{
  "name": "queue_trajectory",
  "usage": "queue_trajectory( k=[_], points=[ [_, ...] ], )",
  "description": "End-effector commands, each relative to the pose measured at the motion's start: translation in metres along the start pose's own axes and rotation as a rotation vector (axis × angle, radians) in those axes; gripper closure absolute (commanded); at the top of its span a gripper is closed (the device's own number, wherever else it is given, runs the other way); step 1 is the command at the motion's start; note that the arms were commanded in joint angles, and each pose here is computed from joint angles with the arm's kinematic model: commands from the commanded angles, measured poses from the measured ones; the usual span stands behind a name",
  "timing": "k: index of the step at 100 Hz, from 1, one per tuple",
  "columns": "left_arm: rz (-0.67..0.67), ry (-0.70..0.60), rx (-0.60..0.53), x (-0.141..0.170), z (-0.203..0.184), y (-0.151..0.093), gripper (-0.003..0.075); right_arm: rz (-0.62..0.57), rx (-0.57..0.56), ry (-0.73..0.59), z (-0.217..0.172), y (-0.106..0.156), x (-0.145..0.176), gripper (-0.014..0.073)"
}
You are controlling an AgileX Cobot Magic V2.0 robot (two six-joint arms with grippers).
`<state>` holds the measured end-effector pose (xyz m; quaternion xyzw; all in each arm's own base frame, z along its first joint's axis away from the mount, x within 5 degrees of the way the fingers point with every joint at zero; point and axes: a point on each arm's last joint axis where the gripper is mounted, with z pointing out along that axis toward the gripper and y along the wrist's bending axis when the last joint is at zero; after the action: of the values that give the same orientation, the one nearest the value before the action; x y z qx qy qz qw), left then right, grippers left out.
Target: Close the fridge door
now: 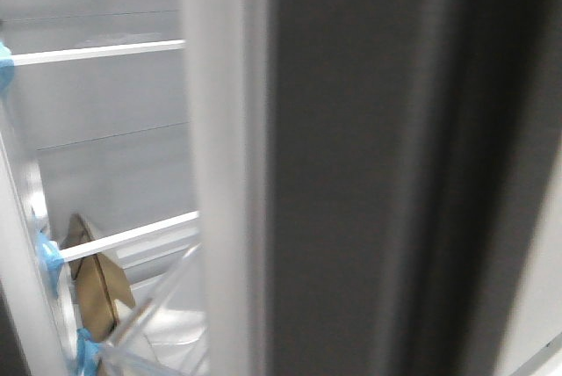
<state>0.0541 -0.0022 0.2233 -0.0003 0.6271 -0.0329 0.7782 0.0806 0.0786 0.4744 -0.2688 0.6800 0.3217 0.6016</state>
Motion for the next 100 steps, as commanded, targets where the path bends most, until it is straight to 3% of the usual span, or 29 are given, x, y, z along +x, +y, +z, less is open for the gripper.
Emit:
queue_trajectory(
  k=[1,52,100],
  points=[
    [-0.012,-0.058,0.003,0.004,-0.002,0.000,0.0740,0.019,-0.013,-0.076,0.015,-0.006,-0.016,0.0639],
    [-0.012,-0.058,0.003,0.004,-0.002,0.000,0.0740,0.039,-0.023,-0.011,0.129,-0.060,-0.026,0.0639],
    [-0.012,-0.058,0.003,0.004,-0.002,0.000,0.0740,0.034,0.062,0.028,0.196,-0.102,-0.010,0.0639]
  ],
)
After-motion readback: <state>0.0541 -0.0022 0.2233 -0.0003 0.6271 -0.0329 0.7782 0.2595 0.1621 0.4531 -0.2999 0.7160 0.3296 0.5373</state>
